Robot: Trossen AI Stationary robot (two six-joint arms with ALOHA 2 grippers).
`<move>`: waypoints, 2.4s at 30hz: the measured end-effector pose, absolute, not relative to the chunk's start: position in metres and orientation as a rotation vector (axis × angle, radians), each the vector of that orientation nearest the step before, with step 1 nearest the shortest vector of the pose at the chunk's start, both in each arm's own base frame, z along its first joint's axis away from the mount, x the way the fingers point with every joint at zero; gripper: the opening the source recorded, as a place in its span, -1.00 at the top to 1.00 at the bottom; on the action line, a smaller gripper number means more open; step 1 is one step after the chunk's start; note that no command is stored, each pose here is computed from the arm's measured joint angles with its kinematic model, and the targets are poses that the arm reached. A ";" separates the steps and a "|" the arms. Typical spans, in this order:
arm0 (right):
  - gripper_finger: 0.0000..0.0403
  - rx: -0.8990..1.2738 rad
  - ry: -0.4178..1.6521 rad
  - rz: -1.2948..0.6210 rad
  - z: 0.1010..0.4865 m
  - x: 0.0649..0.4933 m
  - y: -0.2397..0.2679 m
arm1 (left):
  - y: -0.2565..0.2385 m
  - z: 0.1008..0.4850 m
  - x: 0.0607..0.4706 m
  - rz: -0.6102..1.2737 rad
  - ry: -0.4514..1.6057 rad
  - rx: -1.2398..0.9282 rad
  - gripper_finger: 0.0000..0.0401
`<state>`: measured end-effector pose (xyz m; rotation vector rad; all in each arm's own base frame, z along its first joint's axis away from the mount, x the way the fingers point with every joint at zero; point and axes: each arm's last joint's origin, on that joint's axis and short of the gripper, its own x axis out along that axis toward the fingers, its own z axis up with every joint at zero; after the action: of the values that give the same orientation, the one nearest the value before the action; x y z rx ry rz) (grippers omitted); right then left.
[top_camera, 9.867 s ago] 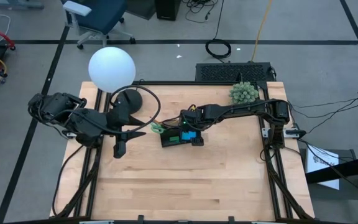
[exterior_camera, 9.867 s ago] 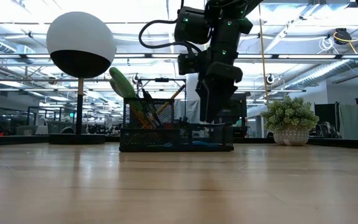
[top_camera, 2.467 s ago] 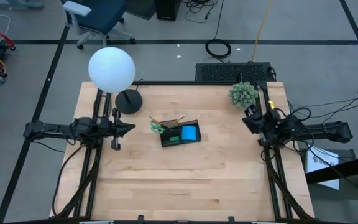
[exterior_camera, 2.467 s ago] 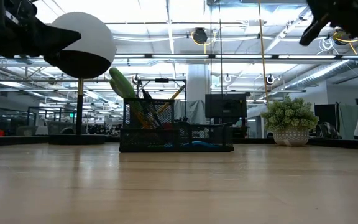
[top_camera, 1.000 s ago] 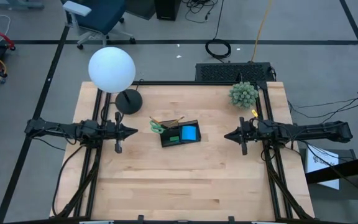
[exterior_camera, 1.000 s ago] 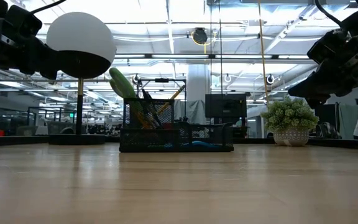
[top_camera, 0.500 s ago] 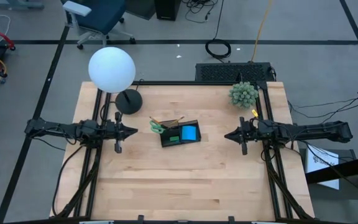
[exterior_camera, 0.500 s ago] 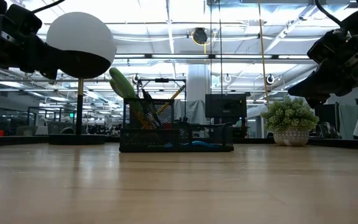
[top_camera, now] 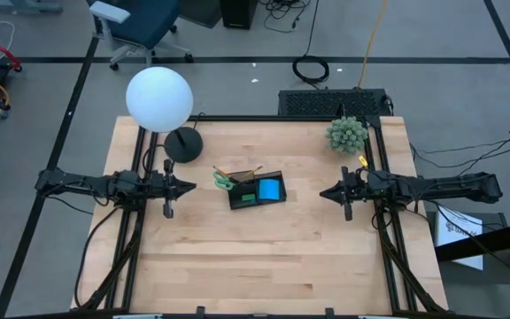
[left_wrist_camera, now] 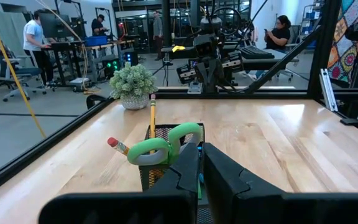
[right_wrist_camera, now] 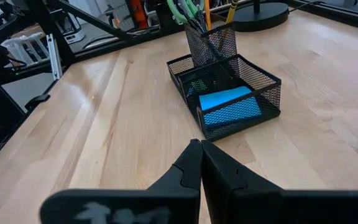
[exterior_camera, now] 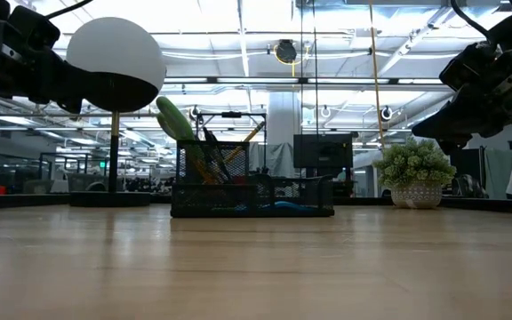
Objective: Pick and place office supplies into organizer
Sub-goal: Return to Home Position
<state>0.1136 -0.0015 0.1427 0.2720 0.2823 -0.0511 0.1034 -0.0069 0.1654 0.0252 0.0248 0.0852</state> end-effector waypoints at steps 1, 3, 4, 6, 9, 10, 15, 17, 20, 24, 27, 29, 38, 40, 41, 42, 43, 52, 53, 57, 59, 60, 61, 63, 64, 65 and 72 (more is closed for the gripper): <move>1.00 0.272 0.282 -0.051 0.143 0.114 -0.001 | -0.007 0.165 0.103 0.085 0.025 0.026 0.89; 1.00 0.272 0.282 -0.051 0.143 0.114 -0.001 | -0.007 0.165 0.103 0.085 0.024 0.025 0.89; 1.00 0.272 0.282 -0.051 0.143 0.114 -0.001 | -0.007 0.165 0.103 0.085 0.024 0.025 0.89; 1.00 0.272 0.282 -0.051 0.143 0.114 -0.002 | -0.007 0.165 0.103 0.085 0.024 0.026 0.89; 1.00 0.272 0.282 -0.050 0.143 0.114 -0.001 | -0.007 0.165 0.103 0.085 0.024 0.026 0.89; 1.00 0.272 0.282 -0.051 0.143 0.114 -0.002 | -0.007 0.165 0.103 0.085 0.024 0.026 0.89; 1.00 0.272 0.282 -0.051 0.143 0.114 -0.002 | -0.007 0.166 0.103 0.085 0.024 0.025 0.89; 1.00 0.272 0.282 -0.051 0.143 0.114 -0.002 | -0.007 0.166 0.103 0.085 0.024 0.025 0.89; 1.00 0.272 0.282 -0.051 0.143 0.114 -0.002 | -0.007 0.166 0.103 0.085 0.024 0.025 0.89; 1.00 0.272 0.282 -0.051 0.143 0.114 -0.002 | -0.007 0.166 0.103 0.085 0.024 0.025 0.89; 1.00 0.272 0.282 -0.051 0.143 0.114 -0.002 | -0.007 0.166 0.103 0.085 0.024 0.025 0.89; 1.00 0.272 0.281 -0.051 0.143 0.114 -0.001 | -0.007 0.166 0.103 0.085 0.024 0.025 0.89; 1.00 0.272 0.281 -0.051 0.143 0.114 -0.002 | -0.007 0.166 0.103 0.085 0.024 0.025 0.89; 1.00 0.255 0.282 -0.048 0.143 0.114 -0.001 | -0.007 0.166 0.103 0.085 0.024 0.025 0.89; 1.00 0.228 0.283 -0.043 0.143 0.114 -0.001 | -0.007 0.166 0.103 0.085 0.023 0.026 0.89; 1.00 0.201 0.283 -0.039 0.143 0.114 -0.001 | -0.007 0.166 0.103 0.085 0.024 0.026 0.89; 1.00 0.177 0.283 -0.036 0.143 0.114 -0.001 | -0.007 0.166 0.103 0.085 0.024 0.026 0.89; 1.00 0.170 0.283 -0.034 0.143 0.114 -0.001 | -0.007 0.166 0.103 0.085 0.024 0.026 0.89; 1.00 0.170 0.283 -0.034 0.143 0.114 -0.001 | -0.007 0.166 0.103 0.085 0.024 0.026 0.89; 1.00 0.171 0.283 -0.035 0.143 0.114 -0.001 | -0.007 0.166 0.103 0.085 0.024 0.026 0.89; 1.00 0.171 0.283 -0.034 0.143 0.114 -0.001 | -0.007 0.166 0.103 0.085 0.023 0.026 0.89; 1.00 0.171 0.283 -0.034 0.143 0.114 -0.001 | -0.007 0.166 0.103 0.085 0.024 0.026 0.89; 1.00 0.171 0.283 -0.034 0.143 0.114 -0.001 | -0.007 0.166 0.103 0.085 0.023 0.026 0.89; 1.00 0.171 0.283 -0.034 0.143 0.114 -0.001 | -0.007 0.166 0.103 0.085 0.023 0.026 0.89; 1.00 0.171 0.282 -0.034 0.143 0.114 -0.001 | -0.007 0.166 0.103 0.085 0.023 0.026 0.89; 1.00 0.172 0.282 -0.034 0.143 0.114 -0.001 | -0.007 0.166 0.103 0.085 0.023 0.026 0.89; 1.00 0.172 0.283 -0.034 0.143 0.114 -0.001 | -0.007 0.166 0.103 0.085 0.023 0.026 0.89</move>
<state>0.1137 -0.0014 0.1429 0.1716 0.2826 -0.0340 0.1034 -0.0069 0.1657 0.0255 0.0233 0.0850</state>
